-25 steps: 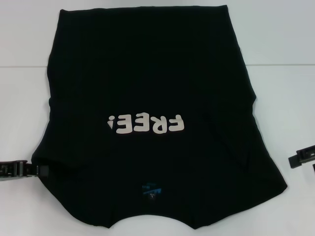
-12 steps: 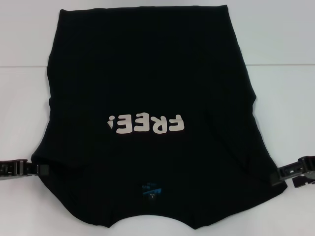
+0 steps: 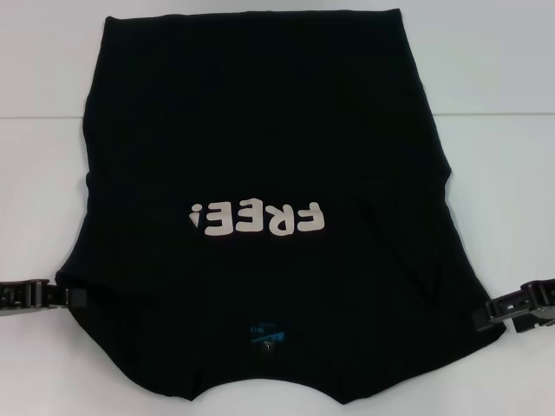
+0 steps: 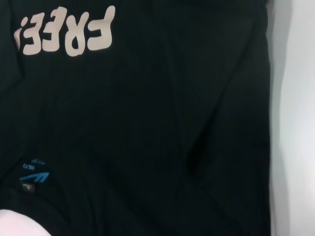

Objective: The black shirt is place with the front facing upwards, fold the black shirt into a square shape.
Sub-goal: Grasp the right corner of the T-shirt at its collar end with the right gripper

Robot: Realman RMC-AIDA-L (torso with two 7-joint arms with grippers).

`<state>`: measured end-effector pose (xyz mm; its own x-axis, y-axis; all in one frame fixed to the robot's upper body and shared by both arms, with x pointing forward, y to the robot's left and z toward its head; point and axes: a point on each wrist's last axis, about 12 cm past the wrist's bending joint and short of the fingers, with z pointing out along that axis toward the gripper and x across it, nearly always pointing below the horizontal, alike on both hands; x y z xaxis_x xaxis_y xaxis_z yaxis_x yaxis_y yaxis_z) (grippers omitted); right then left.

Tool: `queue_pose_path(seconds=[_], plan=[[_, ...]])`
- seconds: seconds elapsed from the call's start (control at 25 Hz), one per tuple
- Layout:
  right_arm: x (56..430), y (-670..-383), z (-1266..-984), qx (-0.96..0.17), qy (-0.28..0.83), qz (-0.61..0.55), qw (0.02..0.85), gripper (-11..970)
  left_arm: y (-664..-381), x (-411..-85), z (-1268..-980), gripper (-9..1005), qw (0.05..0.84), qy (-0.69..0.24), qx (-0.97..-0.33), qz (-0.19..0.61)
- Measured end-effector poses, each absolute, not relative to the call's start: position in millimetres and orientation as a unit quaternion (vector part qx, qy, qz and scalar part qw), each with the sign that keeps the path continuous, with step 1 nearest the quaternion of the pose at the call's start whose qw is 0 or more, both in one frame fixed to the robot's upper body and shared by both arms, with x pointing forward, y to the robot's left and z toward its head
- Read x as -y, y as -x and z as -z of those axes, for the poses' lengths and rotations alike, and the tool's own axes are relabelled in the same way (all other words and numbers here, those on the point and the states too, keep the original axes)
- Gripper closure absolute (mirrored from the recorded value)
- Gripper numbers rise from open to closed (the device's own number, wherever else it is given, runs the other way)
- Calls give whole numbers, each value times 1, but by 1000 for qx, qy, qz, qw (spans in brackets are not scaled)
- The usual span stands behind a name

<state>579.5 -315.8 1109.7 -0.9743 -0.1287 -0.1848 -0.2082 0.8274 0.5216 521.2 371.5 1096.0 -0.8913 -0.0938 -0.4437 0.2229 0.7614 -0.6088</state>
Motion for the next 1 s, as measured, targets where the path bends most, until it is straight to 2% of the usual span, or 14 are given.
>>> queue_pose_path(seconds=[1.0], plan=[[295,-582,-1108,-945,121,-293,76,16,-520,-372,-1095,964,230,-33,-909,345]])
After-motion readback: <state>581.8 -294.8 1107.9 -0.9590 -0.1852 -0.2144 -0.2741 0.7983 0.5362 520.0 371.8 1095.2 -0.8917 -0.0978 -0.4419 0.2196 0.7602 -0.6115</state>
